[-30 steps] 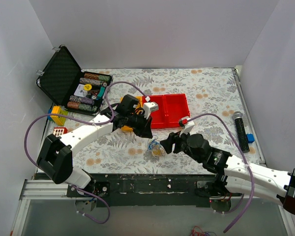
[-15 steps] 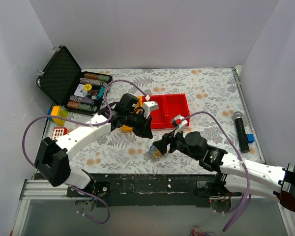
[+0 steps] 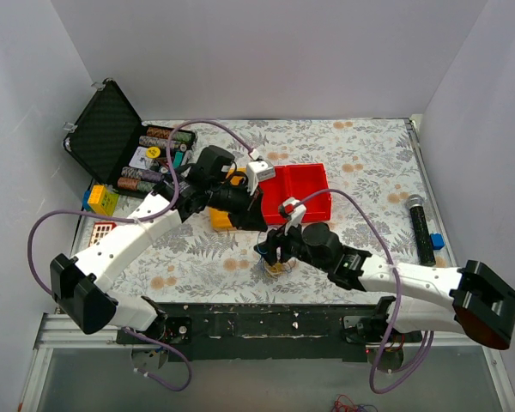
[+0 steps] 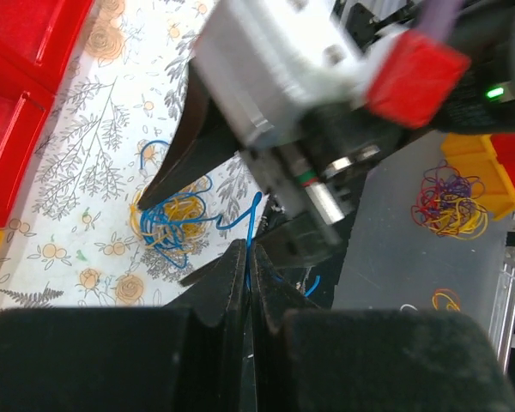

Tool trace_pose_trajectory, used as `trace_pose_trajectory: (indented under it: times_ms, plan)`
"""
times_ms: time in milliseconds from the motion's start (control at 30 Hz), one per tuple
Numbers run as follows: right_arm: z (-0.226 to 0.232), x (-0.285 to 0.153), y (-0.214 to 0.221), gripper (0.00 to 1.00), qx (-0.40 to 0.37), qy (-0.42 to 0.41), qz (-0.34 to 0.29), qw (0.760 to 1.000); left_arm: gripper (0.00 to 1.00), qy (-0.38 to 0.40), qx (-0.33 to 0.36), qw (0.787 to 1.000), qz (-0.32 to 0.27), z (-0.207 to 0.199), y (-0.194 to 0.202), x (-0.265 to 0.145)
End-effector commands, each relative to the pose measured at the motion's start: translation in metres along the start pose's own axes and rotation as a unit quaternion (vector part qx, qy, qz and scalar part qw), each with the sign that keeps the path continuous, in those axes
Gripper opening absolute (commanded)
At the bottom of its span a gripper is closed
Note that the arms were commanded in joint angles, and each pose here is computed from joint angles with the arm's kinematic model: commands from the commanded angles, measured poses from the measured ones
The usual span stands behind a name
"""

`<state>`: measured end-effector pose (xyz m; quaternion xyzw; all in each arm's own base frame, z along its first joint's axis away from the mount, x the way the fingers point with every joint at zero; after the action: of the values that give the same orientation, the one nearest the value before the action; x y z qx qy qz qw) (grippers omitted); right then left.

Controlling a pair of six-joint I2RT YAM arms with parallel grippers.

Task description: Untangle the cables

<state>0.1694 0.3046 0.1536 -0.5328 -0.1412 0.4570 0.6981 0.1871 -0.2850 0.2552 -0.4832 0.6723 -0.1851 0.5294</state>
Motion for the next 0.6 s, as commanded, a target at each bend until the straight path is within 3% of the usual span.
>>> trace_pose_trajectory:
  times_ms: [0,133,267,467,567]
  plan:
    - [0.018,0.019,-0.025,0.65,0.007,-0.030,-0.032,0.999,0.00,0.029,0.032,0.999,-0.029,-0.028,-0.030,-0.024]
    - [0.012,0.024,0.008,0.62,0.024,-0.029,0.014,0.999,0.00,-0.005,0.073,0.995,-0.075,-0.038,-0.076,-0.053]
    - [0.005,0.019,0.034,0.62,0.039,-0.027,0.033,0.998,0.00,-0.064,0.114,0.979,-0.158,-0.049,-0.133,-0.093]
    - [0.002,0.013,0.059,0.63,0.045,-0.019,0.063,0.997,0.00,-0.106,0.158,0.936,-0.298,-0.082,-0.201,-0.156]
    - [-0.002,0.008,0.071,0.64,0.049,-0.008,0.075,0.996,0.00,-0.123,0.183,0.904,-0.367,-0.104,-0.232,-0.196]
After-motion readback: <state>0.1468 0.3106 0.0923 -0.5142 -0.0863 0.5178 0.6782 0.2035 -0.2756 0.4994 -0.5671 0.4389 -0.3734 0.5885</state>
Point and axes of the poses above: each gripper's point midway between its finger pads, its own x axis out along the fingers, its own z axis along the line the jaws close on, y = z × x, the point moved 2 cm from there along -x, back along the fingers, and after that the axes turned 5 degrees about x, right-handed, at the moved point
